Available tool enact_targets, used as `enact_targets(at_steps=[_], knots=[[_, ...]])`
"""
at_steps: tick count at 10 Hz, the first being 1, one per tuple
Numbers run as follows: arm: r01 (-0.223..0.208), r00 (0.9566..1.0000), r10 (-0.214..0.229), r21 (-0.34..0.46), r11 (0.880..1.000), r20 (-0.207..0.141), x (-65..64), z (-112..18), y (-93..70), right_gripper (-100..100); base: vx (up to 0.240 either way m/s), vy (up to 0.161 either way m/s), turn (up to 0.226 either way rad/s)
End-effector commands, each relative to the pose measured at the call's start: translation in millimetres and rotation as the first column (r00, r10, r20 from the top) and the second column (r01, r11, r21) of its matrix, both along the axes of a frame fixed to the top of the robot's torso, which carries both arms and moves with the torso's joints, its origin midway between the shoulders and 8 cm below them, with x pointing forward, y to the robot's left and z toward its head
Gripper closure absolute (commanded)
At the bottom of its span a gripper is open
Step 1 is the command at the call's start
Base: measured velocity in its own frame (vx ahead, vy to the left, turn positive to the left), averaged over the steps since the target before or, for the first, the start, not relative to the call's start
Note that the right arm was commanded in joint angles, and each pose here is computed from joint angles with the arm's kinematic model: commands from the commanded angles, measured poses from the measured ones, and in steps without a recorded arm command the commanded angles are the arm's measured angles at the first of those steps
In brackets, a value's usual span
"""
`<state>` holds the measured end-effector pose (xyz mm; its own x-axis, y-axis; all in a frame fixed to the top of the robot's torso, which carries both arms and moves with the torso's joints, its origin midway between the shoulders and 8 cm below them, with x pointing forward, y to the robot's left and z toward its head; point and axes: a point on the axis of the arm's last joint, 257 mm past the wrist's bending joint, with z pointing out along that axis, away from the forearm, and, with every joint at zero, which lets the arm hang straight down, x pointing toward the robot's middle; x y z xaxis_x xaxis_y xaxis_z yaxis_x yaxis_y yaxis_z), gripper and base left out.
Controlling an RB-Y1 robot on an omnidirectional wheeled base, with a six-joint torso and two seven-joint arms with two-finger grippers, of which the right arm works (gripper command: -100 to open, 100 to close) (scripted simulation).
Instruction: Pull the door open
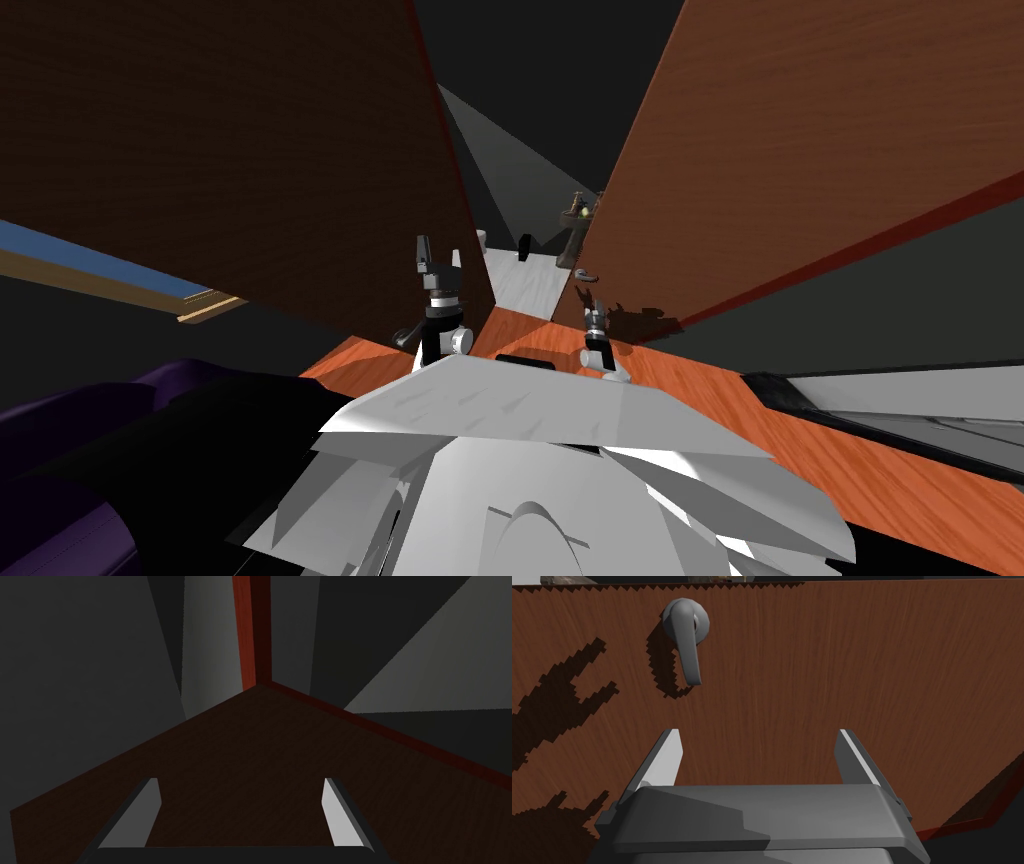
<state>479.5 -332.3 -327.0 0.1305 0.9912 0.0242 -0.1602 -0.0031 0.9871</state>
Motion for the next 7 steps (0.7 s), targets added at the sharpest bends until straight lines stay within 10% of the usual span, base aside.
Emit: enact_targets(at_steps=[1, 7], knots=[[0.010, 0.9998, -0.010, 0.001, 1.000, -0.020, -0.9, -9.2, -5.9, -100, 0.110, 0.000, 0.036], [0.049, 0.9949, -0.048, 0.002, 0.999, -0.088, -4.2, -37.5, -26.7, -100, 0.095, -0.017, 0.033]])
